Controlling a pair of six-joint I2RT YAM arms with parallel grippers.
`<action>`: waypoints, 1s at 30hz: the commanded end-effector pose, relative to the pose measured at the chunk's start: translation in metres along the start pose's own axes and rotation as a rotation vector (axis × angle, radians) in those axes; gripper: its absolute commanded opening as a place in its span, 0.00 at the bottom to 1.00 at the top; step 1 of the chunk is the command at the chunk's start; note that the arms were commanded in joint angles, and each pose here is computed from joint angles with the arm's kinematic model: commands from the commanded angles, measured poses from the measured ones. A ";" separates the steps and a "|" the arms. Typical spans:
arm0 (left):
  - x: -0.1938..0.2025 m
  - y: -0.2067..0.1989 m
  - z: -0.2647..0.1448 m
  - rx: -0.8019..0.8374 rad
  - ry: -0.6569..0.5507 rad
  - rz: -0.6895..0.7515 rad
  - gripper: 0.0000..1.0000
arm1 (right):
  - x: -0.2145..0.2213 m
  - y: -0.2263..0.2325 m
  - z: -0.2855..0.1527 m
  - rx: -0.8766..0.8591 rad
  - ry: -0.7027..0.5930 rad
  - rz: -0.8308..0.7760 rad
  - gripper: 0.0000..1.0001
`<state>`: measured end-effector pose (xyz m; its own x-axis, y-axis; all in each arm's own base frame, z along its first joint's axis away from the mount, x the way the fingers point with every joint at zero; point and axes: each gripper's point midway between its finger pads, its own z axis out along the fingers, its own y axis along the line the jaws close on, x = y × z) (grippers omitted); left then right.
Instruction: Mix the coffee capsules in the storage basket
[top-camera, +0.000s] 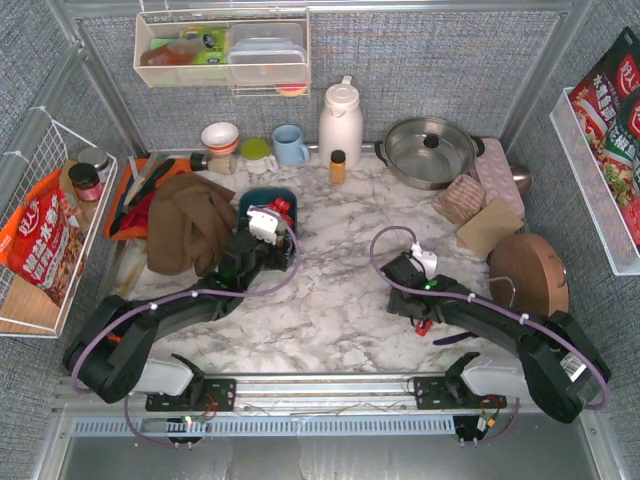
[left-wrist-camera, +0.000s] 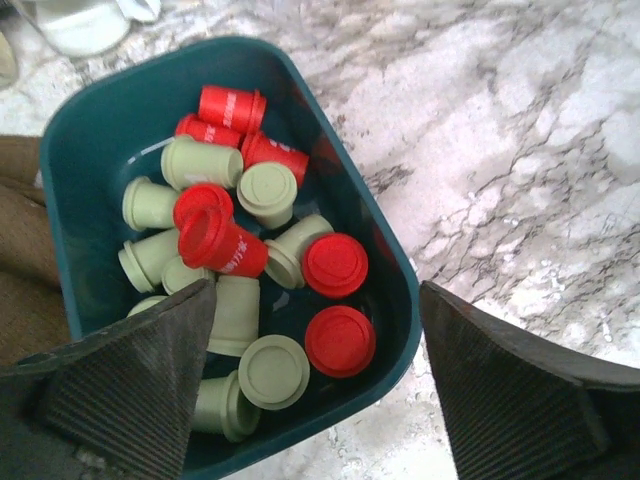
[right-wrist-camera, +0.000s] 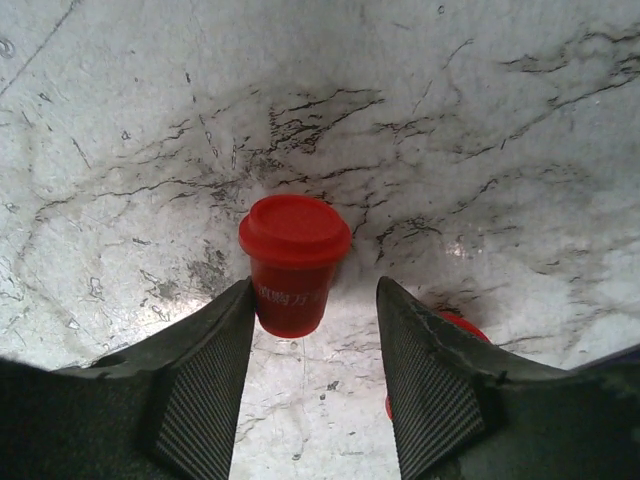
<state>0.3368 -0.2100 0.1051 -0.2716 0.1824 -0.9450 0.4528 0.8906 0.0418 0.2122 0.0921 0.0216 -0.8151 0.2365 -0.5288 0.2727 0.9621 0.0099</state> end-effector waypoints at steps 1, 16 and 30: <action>-0.034 -0.004 -0.004 0.038 -0.129 0.048 0.98 | -0.001 0.009 0.004 -0.042 -0.014 0.026 0.53; -0.051 -0.064 -0.017 0.377 -0.301 0.189 0.99 | -0.019 0.033 -0.010 -0.174 -0.044 -0.129 0.31; -0.050 -0.185 -0.052 0.753 -0.652 0.651 0.99 | -0.046 0.138 -0.125 -0.878 -0.141 -0.222 0.30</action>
<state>0.2369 -0.3419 0.1295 0.4019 0.1922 -0.8953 0.8601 0.2562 0.4411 0.2311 0.1987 0.1249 -0.7450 0.0695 -0.6634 -0.2819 0.8686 0.4075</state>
